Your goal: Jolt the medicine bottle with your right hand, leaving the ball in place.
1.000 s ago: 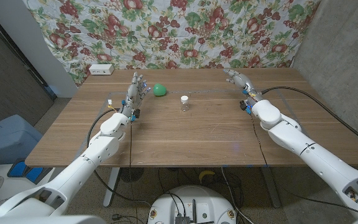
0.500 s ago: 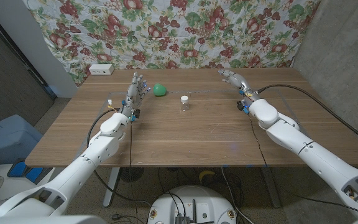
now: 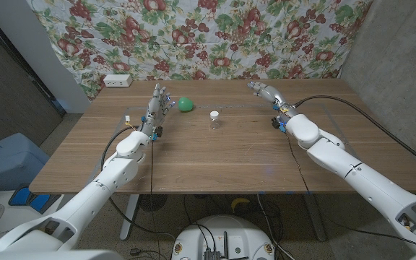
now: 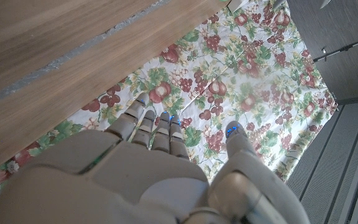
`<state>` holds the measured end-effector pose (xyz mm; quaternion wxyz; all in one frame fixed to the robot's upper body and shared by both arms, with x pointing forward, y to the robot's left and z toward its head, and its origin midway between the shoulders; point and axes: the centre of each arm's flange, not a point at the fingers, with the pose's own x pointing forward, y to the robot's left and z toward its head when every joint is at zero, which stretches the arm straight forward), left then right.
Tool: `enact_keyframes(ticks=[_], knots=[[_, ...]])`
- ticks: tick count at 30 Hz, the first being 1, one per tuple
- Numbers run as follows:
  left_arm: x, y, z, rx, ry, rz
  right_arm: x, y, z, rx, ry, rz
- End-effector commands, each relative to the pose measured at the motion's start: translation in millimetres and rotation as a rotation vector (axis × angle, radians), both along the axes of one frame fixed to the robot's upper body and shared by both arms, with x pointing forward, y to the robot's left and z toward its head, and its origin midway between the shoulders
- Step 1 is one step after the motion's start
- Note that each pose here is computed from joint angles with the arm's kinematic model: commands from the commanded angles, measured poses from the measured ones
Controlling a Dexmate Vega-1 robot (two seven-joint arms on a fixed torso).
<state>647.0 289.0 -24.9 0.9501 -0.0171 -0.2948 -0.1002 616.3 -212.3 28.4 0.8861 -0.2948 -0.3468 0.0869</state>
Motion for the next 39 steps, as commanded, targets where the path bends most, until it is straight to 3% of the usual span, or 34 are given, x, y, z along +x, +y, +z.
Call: enact_keyframes(ticks=[1,39], knots=[[-1.7,1.1,-2.1,0.0,0.004,0.001,-2.4,10.8,-0.6,-0.048,-0.008,0.002],[-4.3,3.3,-1.2,0.005,0.006,0.002,-4.8,45.5,-6.3,-0.226,-0.044,-0.025]])
